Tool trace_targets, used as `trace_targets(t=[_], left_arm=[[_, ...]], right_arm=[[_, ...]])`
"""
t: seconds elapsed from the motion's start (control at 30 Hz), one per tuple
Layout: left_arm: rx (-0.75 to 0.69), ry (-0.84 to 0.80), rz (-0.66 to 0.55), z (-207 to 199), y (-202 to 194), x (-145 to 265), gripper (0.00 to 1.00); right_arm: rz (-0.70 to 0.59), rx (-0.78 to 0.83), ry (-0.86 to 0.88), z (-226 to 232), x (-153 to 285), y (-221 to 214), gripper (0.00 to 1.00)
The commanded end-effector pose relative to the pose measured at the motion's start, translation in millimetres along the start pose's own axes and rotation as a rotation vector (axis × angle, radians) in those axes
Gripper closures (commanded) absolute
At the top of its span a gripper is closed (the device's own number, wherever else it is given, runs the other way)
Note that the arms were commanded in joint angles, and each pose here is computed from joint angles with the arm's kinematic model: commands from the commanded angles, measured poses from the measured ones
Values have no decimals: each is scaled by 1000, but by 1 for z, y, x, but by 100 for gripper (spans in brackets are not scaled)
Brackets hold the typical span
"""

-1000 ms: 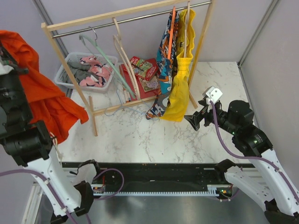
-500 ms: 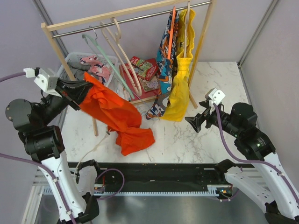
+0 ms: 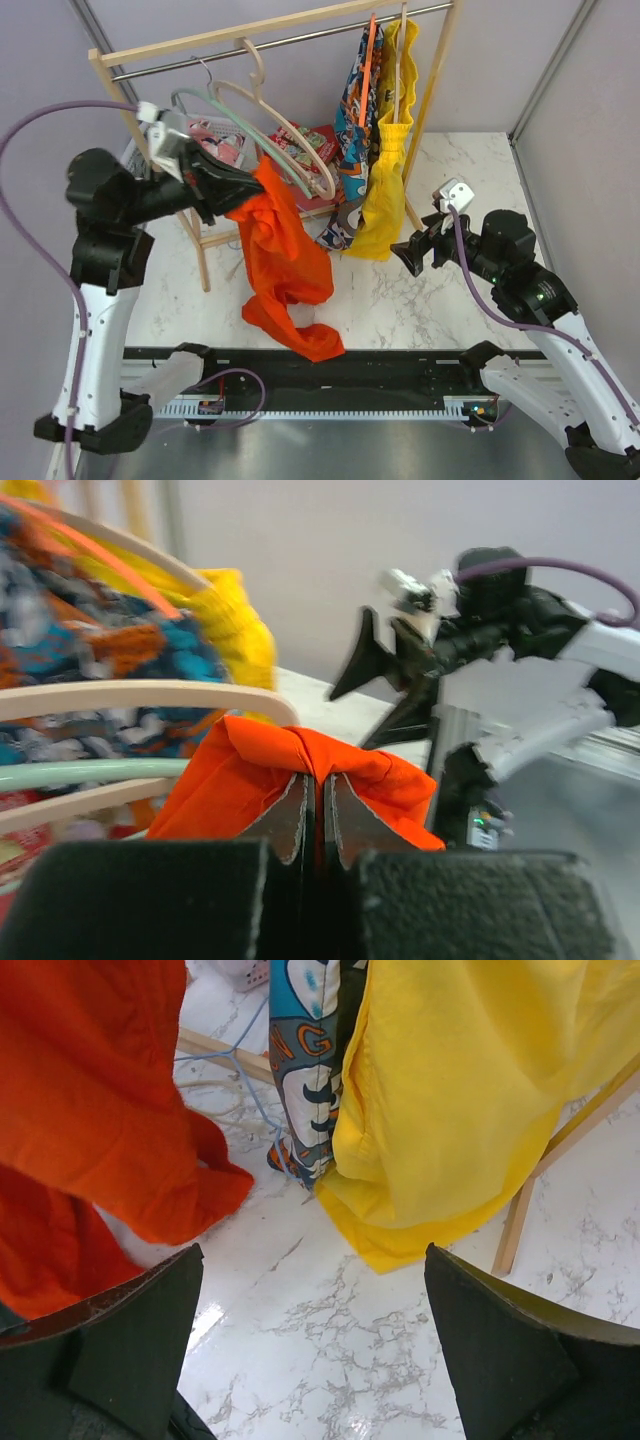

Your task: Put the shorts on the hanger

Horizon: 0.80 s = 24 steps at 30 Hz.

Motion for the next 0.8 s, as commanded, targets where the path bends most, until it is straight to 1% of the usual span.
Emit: trace_targets(t=[0.0, 0.07, 0.13, 0.17, 0.2, 0.23, 0.27, 0.3, 0.33, 0.37, 0.4, 0.43, 0.47, 0.5, 0.53, 0.57, 0.63, 0.67, 0.7, 0.73, 0.77], left_arm=[[-94, -36, 155, -13, -41, -34, 98], [-162, -42, 205, -20, -60, -47, 98], [-158, 19, 251, -13, -73, -56, 98], [-191, -7, 302, -15, -86, -69, 98], [-223, 26, 353, -14, -96, -73, 98], [-258, 2, 385, -20, -105, -79, 98], [-329, -104, 409, -45, -116, -89, 98], [-367, -92, 472, -48, -137, -95, 98], [-395, -130, 504, -58, -150, -101, 98], [-440, -214, 525, -79, -164, -106, 98], [-459, -226, 598, -83, -190, -113, 98], [-474, -253, 606, -92, -201, -120, 98], [-503, -295, 643, -105, -220, -123, 98], [-519, -324, 707, -111, -244, -133, 98], [-534, -345, 733, -117, -257, -137, 98], [-547, -381, 769, -125, -271, -141, 91], [-521, -462, 860, -133, -296, -142, 82], [-482, -574, 892, -138, -303, -129, 63], [-459, -621, 882, -139, -303, -122, 49], [-436, -650, 856, -137, -298, -112, 18], [-409, -656, 802, -131, -290, -96, 1]], right_arm=[[-73, -21, -61, -4, 9, 21, 2], [-63, -24, -85, -6, 12, 19, 2], [-54, -27, -127, -10, 14, 18, 2], [-37, -31, -143, -12, 14, 16, 2], [-30, -28, -160, -13, 16, 16, 2], [-25, -27, -188, -16, 17, 16, 2], [-9, -29, -236, -21, 20, 14, 2], [-4, -27, -271, -24, 22, 14, 2], [-1, -29, -308, -28, 24, 15, 2], [14, -23, -360, -33, 28, 13, 2], [21, -16, -377, -35, 30, 13, 2], [37, -2, -392, -36, 32, 12, 2], [63, 5, -402, -37, 33, 7, 2], [75, 10, -399, -37, 34, 5, 2], [89, 21, -388, -36, 34, 3, 2], [111, 36, -375, -36, 34, -2, 2], [140, 64, -314, -31, 31, -8, 2], [165, 90, -289, -30, 31, -11, 2], [175, 101, -213, -24, 28, -13, 2], [196, 114, -165, -21, 24, -17, 2], [228, 129, -96, -16, 22, -22, 2]])
Point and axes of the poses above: each gripper's point midway between its finger pads, its own x axis back along the fingers, its own z axis along the line the jaws close on, y = z × x, the point moved 7 cm from there along x, back along the fingers, and after that the axes turned 1 degree about x, right-handed, at the moved point
